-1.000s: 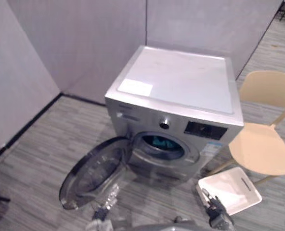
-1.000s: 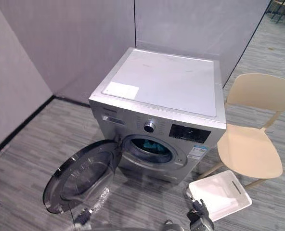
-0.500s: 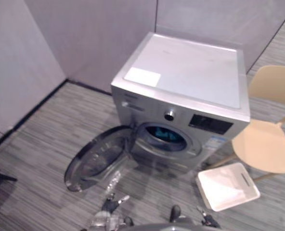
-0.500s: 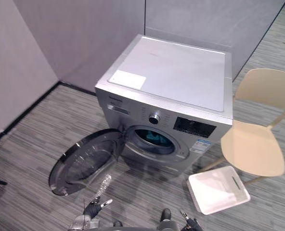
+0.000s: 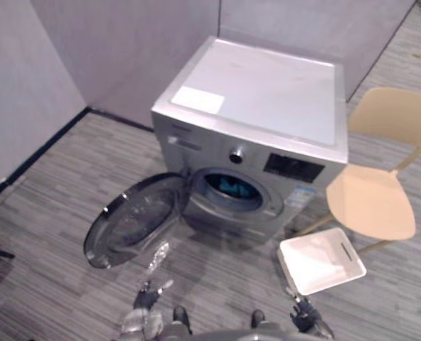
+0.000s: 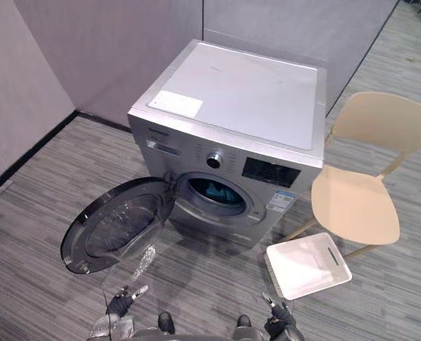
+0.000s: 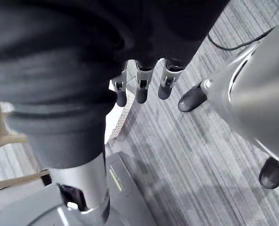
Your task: Pick up the laundry basket with both hands and put the clothes into the washing machine.
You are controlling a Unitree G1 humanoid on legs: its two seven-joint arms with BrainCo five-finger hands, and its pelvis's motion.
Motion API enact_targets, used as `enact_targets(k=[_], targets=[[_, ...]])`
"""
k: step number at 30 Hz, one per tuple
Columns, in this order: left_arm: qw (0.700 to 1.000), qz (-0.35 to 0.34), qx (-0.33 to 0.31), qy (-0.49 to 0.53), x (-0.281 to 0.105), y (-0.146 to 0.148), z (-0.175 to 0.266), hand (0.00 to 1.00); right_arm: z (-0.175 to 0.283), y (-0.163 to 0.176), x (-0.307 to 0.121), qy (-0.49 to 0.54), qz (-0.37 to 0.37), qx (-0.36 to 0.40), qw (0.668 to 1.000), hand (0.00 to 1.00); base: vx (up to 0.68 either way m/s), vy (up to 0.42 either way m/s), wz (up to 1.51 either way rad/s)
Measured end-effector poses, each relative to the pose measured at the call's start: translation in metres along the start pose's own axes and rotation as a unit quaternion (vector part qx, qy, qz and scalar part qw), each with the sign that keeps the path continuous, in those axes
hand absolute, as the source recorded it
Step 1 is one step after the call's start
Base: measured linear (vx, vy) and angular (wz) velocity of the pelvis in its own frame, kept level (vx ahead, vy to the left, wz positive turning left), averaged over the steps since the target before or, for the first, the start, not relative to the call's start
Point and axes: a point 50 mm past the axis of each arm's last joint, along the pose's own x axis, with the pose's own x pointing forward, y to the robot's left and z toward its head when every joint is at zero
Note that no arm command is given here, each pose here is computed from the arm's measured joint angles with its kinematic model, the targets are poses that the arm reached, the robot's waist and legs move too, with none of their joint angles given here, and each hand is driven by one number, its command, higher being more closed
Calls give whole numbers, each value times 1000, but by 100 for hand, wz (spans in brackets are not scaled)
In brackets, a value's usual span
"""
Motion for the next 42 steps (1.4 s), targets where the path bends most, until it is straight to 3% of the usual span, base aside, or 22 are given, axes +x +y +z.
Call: enact_targets(k=[2, 4, 6, 9, 16, 22, 26, 30, 37, 39, 42], targets=[[996, -12, -64, -68, -5, -16, 26, 0, 0, -17, -2, 1, -21, -8, 1000, 0, -149, -195, 44], [986, -24, -88, -137, -15, -22, 51, 0, -1, -26, -4, 0, -33, -7, 999, 0, -150, -140, 41], [976, -21, -102, -193, -24, -17, 72, 0, 0, -29, -4, -3, -37, -7, 999, 0, -122, -95, 20], [961, 46, -105, -252, -32, 9, 95, 0, 0, -36, -6, -5, -48, 2, 999, 0, -63, -37, 13], [935, 172, -27, -310, -36, 72, 134, 0, -6, -45, -9, 2, -54, 7, 999, 0, 34, 21, 5], [897, 177, 8, -406, -41, 79, 216, 0, 12, -28, -6, -33, -7, 4, 999, 0, 56, 21, -23], [851, 188, -7, -490, -62, 89, 298, 0, 16, -9, -5, -49, 25, 8, 998, 0, 40, 9, -26], [823, 180, -27, -538, -82, 86, 345, 0, 19, 6, -6, -59, 52, 5, 997, 0, 5, 20, -17], [821, 166, -79, -541, -98, 98, 409, 0, 25, 47, -12, -78, 145, 3, 986, 0, -73, 8, -45], [830, 155, -70, -531, -93, 93, 411, 0, 22, 49, -12, -73, 151, 2, 986, 0, -32, 52, -5], [869, 149, -66, -467, -64, 90, 391, 0, 20, 49, -12, -70, 152, 10, 986, 0, 35, 62, 5]])
